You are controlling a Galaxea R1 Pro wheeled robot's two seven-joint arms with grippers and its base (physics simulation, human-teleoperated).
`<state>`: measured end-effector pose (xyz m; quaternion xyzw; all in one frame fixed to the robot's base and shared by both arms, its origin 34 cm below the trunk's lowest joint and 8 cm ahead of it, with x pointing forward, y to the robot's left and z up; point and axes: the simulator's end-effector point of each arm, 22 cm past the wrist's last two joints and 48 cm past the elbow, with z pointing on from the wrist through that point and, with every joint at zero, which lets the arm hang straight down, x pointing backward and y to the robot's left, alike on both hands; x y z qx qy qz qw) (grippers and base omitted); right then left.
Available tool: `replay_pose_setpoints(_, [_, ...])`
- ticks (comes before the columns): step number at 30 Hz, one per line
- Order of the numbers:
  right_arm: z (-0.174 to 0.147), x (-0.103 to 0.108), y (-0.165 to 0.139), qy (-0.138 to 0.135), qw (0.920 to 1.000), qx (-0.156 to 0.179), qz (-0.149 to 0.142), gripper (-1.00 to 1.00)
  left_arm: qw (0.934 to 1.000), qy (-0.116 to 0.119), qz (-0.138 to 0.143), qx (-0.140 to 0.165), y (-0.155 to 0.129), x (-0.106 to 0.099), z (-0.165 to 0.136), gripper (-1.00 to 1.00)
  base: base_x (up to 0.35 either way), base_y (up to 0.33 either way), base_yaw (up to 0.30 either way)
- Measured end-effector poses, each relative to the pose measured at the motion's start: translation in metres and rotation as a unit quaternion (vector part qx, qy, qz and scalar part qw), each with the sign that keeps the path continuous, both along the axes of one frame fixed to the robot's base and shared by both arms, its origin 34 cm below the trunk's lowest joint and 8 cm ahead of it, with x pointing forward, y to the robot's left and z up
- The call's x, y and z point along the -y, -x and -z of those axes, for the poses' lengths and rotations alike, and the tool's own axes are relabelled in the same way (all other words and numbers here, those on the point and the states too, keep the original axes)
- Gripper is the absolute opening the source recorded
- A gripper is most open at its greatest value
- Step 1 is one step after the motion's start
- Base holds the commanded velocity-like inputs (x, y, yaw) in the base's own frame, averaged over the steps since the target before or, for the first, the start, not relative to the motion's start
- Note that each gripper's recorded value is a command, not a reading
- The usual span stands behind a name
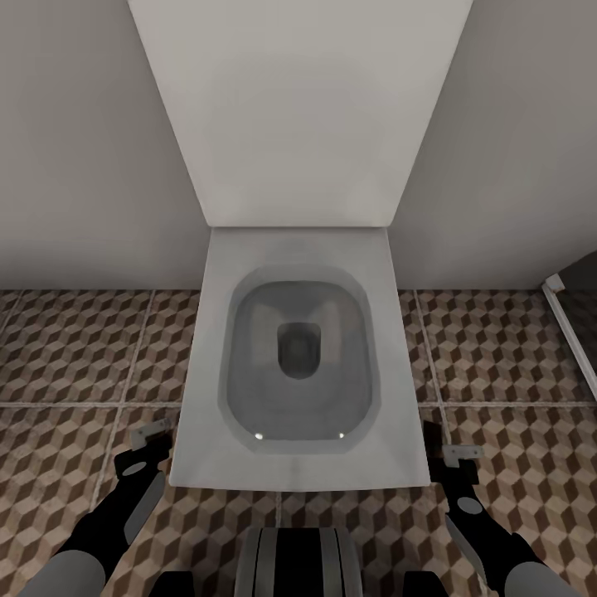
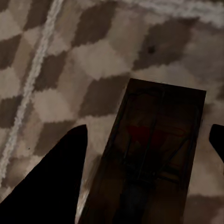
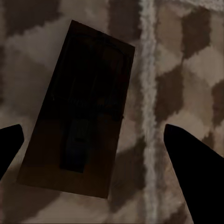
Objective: Take the four mousetraps from the cabinet in the bathroom and place them on the bathroom floor. Make sure all four end up on the same floor surface, and ensure that at least two of them are either under or directly next to the same bathroom sink.
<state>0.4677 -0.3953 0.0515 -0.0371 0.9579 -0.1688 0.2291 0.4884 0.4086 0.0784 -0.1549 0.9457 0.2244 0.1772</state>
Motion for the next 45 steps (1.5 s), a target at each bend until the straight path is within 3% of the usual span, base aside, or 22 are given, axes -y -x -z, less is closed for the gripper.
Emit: replay_pose_setpoints(45, [0.0,0.0002,0.0,0.0,1.0,0.0,0.0,1.0,1.0,0.001,0.0,0.002,-0.0007,0.0002,0.0,1.0,-0.003,0.0,0.0])
